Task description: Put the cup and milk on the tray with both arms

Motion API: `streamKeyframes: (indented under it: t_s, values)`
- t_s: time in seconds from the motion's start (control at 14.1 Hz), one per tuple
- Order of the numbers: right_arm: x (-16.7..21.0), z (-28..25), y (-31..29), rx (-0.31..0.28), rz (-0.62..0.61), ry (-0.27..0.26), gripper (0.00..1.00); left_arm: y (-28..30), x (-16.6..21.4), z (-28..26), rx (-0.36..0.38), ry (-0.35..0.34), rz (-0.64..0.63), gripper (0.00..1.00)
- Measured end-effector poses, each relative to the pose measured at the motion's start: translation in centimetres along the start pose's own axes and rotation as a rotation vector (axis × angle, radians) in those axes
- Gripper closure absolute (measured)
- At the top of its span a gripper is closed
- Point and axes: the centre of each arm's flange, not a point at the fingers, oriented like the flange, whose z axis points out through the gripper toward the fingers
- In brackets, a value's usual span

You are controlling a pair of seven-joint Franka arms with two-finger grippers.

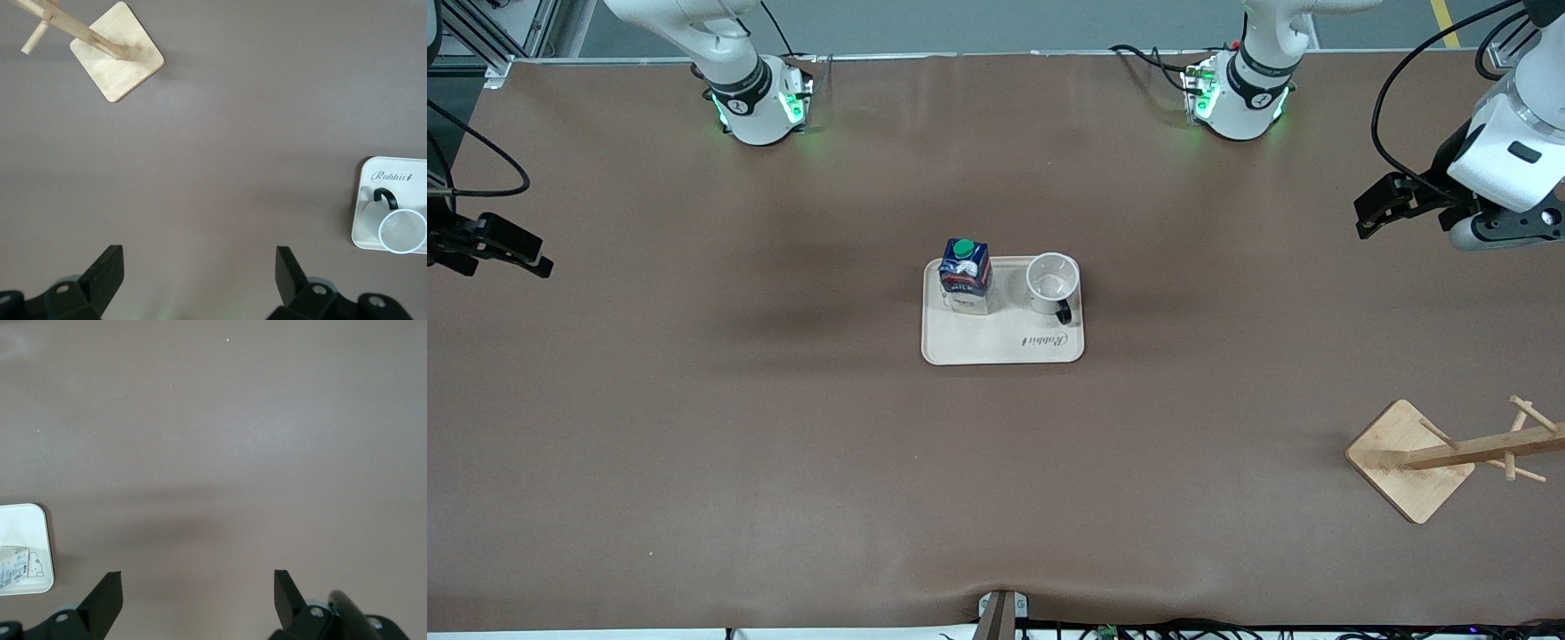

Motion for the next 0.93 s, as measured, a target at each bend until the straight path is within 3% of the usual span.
streamKeyframes:
  t_s: [0.93]
  values:
    - [-0.03,-0.09,0.06,0.008,-0.003,0.0,0.0,-0.29,0.08,-0.09,-0.001,0.004,-0.005,0.0]
